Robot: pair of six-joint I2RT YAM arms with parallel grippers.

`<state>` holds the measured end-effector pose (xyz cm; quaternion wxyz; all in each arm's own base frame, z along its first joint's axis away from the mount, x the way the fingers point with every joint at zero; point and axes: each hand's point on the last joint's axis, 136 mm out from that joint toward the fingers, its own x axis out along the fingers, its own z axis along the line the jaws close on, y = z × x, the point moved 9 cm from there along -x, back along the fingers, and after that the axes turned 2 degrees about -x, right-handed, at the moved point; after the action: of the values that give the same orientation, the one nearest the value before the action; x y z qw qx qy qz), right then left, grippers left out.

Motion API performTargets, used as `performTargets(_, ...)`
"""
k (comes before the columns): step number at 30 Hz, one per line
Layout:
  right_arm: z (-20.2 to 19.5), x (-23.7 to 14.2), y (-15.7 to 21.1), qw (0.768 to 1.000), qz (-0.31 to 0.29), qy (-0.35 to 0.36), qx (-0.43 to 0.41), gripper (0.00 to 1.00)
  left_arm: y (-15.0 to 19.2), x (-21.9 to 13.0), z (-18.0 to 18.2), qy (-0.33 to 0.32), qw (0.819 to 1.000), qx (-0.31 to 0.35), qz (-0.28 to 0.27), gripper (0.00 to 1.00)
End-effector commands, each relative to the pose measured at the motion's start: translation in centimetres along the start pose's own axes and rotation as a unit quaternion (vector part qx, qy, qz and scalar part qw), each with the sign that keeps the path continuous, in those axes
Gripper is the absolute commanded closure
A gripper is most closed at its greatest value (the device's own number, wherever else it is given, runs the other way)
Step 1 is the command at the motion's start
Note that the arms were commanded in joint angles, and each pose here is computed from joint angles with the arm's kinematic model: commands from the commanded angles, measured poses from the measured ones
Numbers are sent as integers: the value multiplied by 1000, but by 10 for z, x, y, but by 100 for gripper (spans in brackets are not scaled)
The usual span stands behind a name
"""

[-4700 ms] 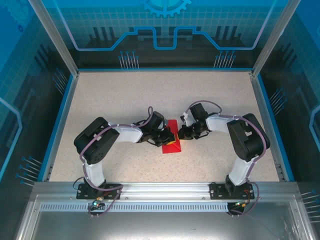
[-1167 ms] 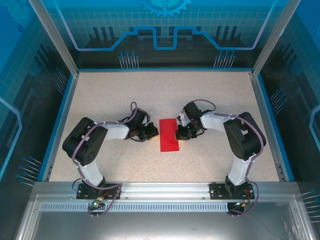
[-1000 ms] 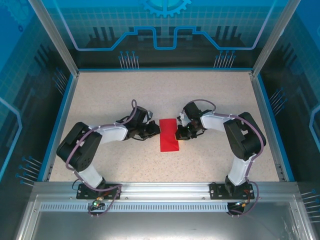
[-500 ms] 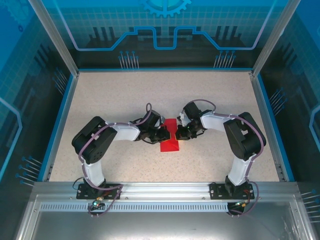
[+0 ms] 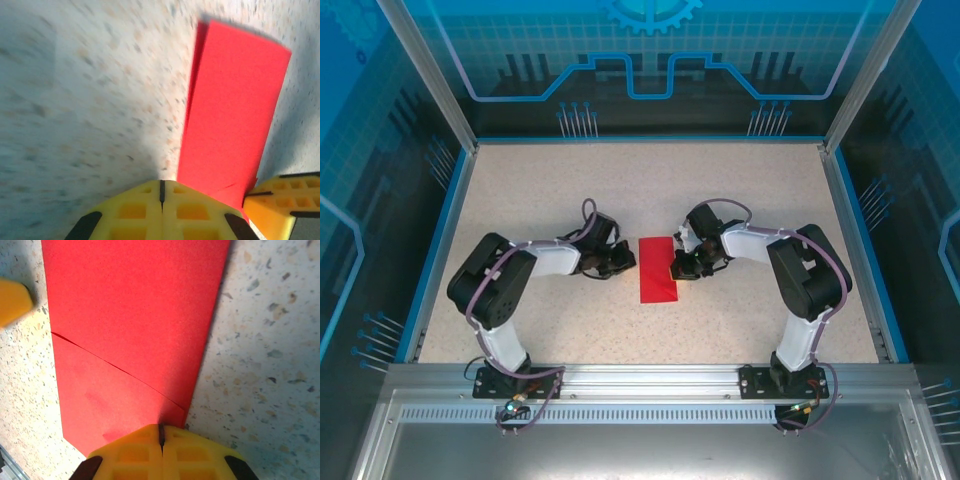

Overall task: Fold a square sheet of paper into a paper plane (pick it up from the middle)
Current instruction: Fold the triangle a second time at the center of the table.

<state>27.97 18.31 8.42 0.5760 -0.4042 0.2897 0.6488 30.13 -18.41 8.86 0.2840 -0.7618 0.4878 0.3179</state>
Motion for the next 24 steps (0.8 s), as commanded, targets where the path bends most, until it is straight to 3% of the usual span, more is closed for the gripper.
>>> performTargets(1,-42,27,31,990,61,126,32,97,4,-16,-16,36,999,37,-2,96)
performTargets(6,-38,26,29,992,55,114,30,97,22,-11,-49,95,992,77,29,97)
performTargets(17,-32,21,27,994,49,95,25,97,34,30,-31,40,996,44,65,100)
performTargets(24,24,-19,14,993,-38,-87,-65,91,40,35,-19,-26,996,44,79,100)
